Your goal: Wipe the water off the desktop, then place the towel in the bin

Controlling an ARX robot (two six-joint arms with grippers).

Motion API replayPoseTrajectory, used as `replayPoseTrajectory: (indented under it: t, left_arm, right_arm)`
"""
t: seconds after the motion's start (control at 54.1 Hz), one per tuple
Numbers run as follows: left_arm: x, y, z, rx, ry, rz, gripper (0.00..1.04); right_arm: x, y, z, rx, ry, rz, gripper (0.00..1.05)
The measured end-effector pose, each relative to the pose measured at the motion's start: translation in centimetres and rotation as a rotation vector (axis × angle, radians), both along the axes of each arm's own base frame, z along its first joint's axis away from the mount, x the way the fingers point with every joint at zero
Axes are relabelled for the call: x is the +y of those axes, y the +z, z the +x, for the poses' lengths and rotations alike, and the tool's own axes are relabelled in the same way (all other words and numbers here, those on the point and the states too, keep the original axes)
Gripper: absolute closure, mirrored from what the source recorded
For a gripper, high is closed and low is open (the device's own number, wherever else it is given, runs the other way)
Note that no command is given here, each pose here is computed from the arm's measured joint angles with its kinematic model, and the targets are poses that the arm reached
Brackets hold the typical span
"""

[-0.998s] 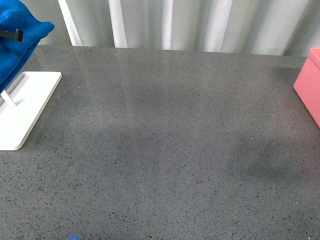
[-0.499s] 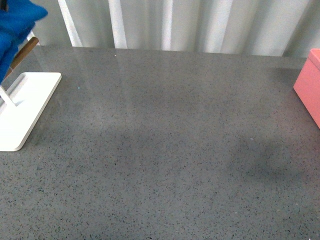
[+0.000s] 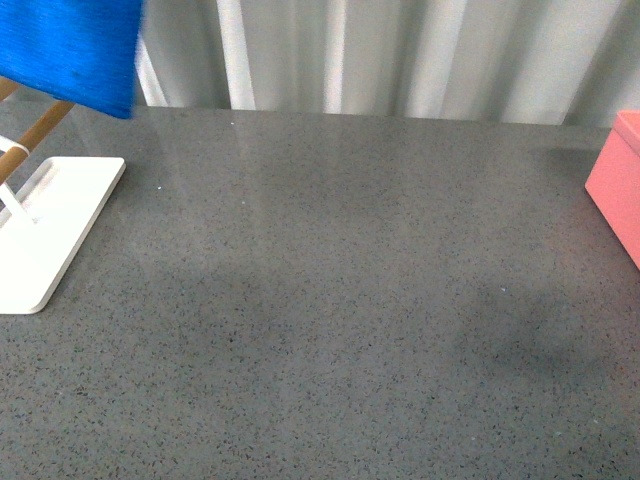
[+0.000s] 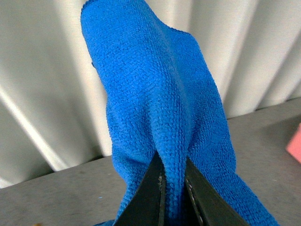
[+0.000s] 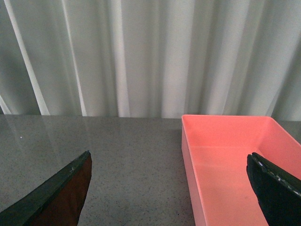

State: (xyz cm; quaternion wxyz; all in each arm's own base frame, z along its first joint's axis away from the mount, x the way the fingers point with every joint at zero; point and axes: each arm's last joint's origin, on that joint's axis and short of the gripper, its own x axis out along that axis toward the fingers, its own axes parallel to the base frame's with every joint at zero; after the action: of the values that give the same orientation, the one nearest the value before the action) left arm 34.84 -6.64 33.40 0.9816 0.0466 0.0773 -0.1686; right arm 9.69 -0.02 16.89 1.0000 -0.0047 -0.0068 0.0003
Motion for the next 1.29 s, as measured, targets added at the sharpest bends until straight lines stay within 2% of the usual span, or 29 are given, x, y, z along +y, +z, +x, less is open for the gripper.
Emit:
replayPoseTrajectory:
  t: [0.148, 0.407, 0.499, 0.703, 0.887, 0.943, 0.961, 0.98, 1.054, 1.146, 1.294]
  left_arm:
    - [-5.2, -3.3, -0.4, 0.060, -0.177, -0.098, 1.01]
    - [-9.0, -9.4, -0.8, 0.151, -0.373, -0.197, 1.01]
    - [-9.4, -10.7, -1.2, 0.174, -0.406, -0.253, 1.01]
    - [-10.0, -10.4, -1.7, 0.178, -0.428, -0.364, 1.01]
    - [-10.9, -10.3, -2.1, 0.183, -0.451, -0.389, 1.01]
    - [-11.0, -10.4, -2.2, 0.185, -0.455, -0.390, 1.01]
    - [-11.0, -10.4, -2.2, 0.186, -0.455, -0.391, 1.01]
    - [-11.0, -10.4, -2.3, 0.186, -0.454, -0.392, 1.01]
    - [-11.2, -10.5, -2.4, 0.188, -0.455, -0.393, 1.01]
    - [-11.4, -10.5, -2.4, 0.188, -0.456, -0.392, 1.01]
    - [-11.3, -10.5, -2.4, 0.188, -0.447, -0.394, 1.01]
  right_arm:
    - [0.0, 0.0, 0.0, 0.000, 0.000, 0.000, 0.07]
    - [0.0, 0.0, 0.0, 0.000, 0.000, 0.000, 0.07]
    - [0.0, 0.0, 0.0, 0.000, 0.000, 0.000, 0.07]
    - [0.0, 0.0, 0.0, 0.000, 0.000, 0.000, 0.07]
    - [0.0, 0.0, 0.0, 0.000, 0.000, 0.000, 0.07]
    - [0.0, -0.1, 0.0, 0.080, 0.099, 0.013, 0.07]
    - [-0.1, -0.1, 0.1, 0.151, 0.137, 0.030, 0.07]
    - [-0.1, -0.1, 0.1, 0.222, 0.220, 0.056, 0.07]
    - [-0.1, -0.1, 0.7, 0.348, 0.393, 0.143, 0.07]
    - [-0.4, 1.2, 2.2, 0.329, 0.490, 0.175, 0.07]
    - [-1.2, 5.2, 7.0, 0.198, 0.517, 0.106, 0.07]
